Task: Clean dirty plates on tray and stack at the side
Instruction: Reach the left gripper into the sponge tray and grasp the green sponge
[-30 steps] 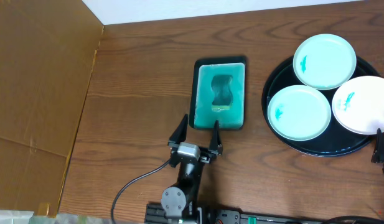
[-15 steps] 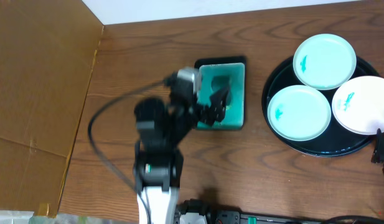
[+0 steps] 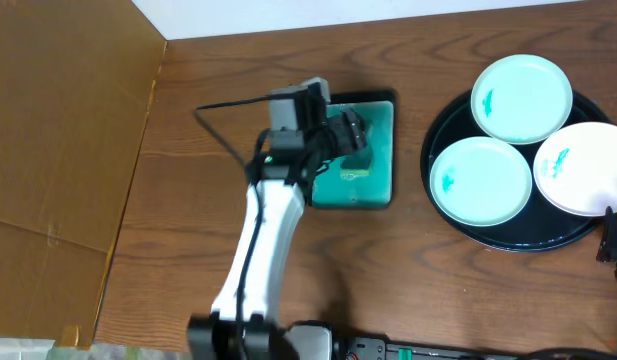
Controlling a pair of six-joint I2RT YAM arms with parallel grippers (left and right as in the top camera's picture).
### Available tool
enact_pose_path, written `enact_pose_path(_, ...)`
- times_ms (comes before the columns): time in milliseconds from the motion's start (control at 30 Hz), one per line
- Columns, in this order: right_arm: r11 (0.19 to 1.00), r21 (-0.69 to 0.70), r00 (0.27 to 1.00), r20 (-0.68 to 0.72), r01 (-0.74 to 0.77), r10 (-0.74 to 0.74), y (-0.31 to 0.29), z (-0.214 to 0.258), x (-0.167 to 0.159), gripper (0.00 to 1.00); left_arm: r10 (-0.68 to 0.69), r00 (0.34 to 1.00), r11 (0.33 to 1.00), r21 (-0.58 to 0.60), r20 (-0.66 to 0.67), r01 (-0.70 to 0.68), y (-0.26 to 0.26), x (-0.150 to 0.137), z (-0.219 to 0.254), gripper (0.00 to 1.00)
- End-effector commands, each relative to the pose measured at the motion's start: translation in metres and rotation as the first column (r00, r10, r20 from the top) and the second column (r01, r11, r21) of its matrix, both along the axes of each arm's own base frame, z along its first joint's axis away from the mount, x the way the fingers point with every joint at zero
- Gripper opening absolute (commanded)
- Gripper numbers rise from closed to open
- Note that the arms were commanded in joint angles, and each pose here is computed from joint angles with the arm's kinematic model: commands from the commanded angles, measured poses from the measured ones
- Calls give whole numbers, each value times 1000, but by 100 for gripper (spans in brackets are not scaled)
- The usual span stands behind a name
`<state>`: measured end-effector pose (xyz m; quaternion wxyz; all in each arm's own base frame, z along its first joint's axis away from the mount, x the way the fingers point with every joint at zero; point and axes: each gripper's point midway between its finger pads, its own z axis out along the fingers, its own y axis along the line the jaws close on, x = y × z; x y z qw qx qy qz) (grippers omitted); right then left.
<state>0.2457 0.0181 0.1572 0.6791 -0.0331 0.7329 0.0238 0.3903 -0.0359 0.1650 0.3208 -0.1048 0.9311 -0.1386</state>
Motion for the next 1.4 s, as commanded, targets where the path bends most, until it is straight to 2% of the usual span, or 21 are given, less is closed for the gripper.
enact_pose_path(0,1000,-9,1000,-1,-2,2,1,-1,0,99,9,998,998,67,-56,-5,3,11,-22,81)
enact_pose_path(167,1000,-9,1000,0,-2,2,1,-1,0,99,65,973,986,162,-220,-29,9,16,-54,81)
enact_pose_path(267,1000,-9,1000,0,-2,2,1,-1,0,99,97,969,974,222,-226,-46,15,30,-61,81)
enact_pose_path(567,1000,-9,1000,0,-2,2,1,-1,0,99,128,968,974,209,-215,-82,14,56,-95,82)
enact_pose_path(967,1000,-9,1000,0,-2,2,1,-1,0,99,131,933,972,227,-334,-55,15,46,-146,81)
enact_pose_path(1167,1000,-9,1000,0,-2,2,1,-1,0,99,132,919,972,232,-372,-45,15,40,-158,74)
enact_pose_path(1267,1000,-9,1000,0,-2,2,1,-1,0,99,123,923,971,235,-364,-37,15,41,-157,59)
enact_pose_path(1367,1000,-9,1000,0,-2,2,1,-1,0,99,123,929,972,233,-349,-41,15,45,-156,59)
